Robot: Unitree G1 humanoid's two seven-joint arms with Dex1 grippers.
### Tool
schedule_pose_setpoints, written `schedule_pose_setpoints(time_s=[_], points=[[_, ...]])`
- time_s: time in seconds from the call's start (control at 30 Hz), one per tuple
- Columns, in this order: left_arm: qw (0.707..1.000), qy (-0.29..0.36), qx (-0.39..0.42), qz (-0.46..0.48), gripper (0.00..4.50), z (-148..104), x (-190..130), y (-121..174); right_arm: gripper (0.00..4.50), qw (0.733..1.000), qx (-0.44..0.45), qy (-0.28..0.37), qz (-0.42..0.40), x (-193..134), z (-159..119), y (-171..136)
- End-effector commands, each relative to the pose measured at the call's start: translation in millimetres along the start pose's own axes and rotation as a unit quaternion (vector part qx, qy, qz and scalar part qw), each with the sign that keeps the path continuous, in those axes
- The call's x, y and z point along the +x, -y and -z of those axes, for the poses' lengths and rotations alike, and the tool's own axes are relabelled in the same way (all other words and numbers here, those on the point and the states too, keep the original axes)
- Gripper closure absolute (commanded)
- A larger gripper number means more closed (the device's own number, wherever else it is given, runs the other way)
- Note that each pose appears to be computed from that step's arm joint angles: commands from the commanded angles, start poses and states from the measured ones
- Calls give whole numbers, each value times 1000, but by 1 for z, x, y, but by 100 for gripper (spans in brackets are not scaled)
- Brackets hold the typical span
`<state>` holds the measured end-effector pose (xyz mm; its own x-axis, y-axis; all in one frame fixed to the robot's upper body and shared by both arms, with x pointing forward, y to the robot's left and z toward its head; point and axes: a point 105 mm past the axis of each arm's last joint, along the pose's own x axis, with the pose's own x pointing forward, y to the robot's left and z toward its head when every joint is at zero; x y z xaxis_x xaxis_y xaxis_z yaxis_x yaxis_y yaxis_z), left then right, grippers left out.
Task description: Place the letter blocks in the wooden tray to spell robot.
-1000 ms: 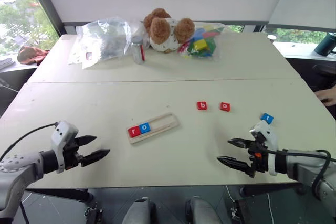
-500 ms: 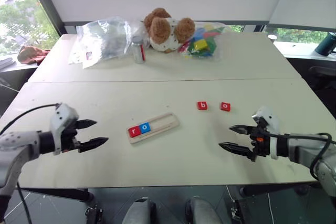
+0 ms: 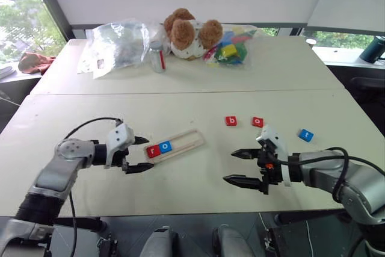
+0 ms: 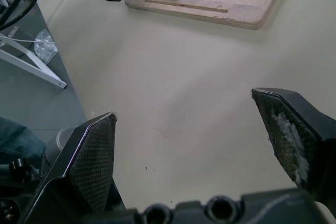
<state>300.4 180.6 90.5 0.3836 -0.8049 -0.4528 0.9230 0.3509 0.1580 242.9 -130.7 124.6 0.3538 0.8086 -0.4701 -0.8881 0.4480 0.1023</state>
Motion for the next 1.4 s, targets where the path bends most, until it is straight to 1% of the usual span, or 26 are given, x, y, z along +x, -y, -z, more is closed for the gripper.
schedule_pose_setpoints(time_s=[0.03, 0.43, 0.53, 0.57, 0.73, 0.8, 0.87, 0.97, 1.1, 1.17, 1.27, 1.4], points=[[1000, -1, 18, -4, 0, 2, 3, -5, 4, 1000, -20, 10, 6, -2, -7, -3], [1000, -8, -3, 26, 0, 20, 21, 1, 4, 999, -27, 16, 26, 0, -7, 2], [999, -9, -6, 31, 85, 22, 21, 1, 0, 999, -25, 17, 28, -1, -6, 3], [999, -10, -7, 31, 139, 23, 20, 0, 0, 999, -24, 16, 30, -1, -5, 3], [999, -11, -5, 32, 141, 22, 18, -2, 0, 999, -20, 17, 38, -3, -4, 4], [999, -5, 5, 32, 141, 16, 19, -4, 0, 999, -18, 19, 47, -4, -3, 7], [999, 4, 28, 43, 141, 4, 22, -6, 0, 997, -11, 22, 67, -10, -2, 15], [993, 24, 80, 80, 141, -26, 30, -8, 0, 991, 13, 41, 126, -32, -3, 39], [984, 22, 124, 130, 141, -44, 42, -11, 0, 982, 15, 53, 183, -56, -5, 59], [980, 22, 132, 148, 141, -49, 51, -14, 0, 976, 7, 57, 210, -64, -6, 66], [979, 18, 134, 153, 141, -52, 69, -19, 0, 967, 3, 57, 247, -70, -3, 72], [979, 24, 128, 158, 141, -53, 84, -22, 0, 964, 6, 48, 261, -69, 5, 69]])
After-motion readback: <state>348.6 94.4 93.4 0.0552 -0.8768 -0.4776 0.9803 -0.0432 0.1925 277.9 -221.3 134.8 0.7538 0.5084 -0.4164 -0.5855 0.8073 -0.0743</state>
